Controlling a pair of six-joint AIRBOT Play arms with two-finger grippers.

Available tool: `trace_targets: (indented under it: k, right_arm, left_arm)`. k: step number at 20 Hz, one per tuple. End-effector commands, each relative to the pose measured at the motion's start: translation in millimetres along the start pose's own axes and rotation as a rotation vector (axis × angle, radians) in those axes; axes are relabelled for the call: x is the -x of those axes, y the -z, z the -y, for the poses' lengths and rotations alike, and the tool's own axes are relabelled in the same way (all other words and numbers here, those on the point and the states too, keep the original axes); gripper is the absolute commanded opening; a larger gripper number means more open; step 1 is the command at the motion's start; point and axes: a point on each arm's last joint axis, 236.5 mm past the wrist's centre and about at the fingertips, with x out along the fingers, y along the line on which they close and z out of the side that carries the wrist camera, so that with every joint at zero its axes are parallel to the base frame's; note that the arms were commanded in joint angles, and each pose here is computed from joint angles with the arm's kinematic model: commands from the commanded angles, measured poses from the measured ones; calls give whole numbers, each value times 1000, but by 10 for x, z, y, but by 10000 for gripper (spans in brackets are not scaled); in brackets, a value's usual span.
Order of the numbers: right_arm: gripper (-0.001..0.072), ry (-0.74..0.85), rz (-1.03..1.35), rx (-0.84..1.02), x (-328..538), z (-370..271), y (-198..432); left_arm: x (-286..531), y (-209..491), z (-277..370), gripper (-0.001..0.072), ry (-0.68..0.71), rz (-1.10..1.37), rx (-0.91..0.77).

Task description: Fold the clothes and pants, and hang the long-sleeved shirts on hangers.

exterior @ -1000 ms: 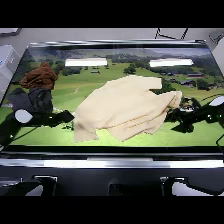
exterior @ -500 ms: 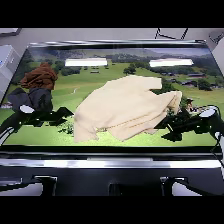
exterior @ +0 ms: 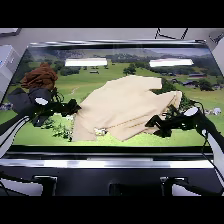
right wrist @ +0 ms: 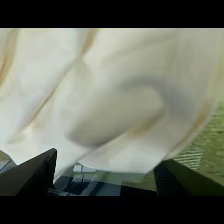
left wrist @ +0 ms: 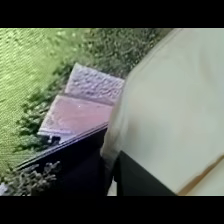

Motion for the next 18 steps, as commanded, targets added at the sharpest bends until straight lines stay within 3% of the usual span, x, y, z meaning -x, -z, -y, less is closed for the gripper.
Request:
trace_targets:
  k: [1,2,3,4,6,8,11,15,18]
  right_arm:
    - [657,-2,13,23,-228,-159,0]
    - [592,-12,30,29,-263,-232,-20]
    - [408,-20,45,42,-269,-299,-48]
    - [55,-31,57,49,-231,-367,-93]
    - [44,-49,126,121,17,-604,-262]
    - [44,-37,282,307,593,-1016,-521]
    - [44,-7,717,609,2207,-1924,-726]
    - [44,-63,1269,813,4318,-2698,181]
    - [44,-157,1336,822,4669,-2691,905]
  left_arm:
    - [-41,-16,94,32,18,-1,28]
    - [-1,-16,138,32,25,0,5]
    - [63,-39,202,31,35,13,-27]
    - [162,-91,291,31,46,39,-57]
    - [575,-348,566,31,81,167,-124]
    - [1278,-676,977,31,133,358,-218]
    - [3040,-935,1849,31,246,761,-386]
    - [5510,-230,2646,32,397,1377,-525]
    - [6202,609,2855,31,491,1528,-613]
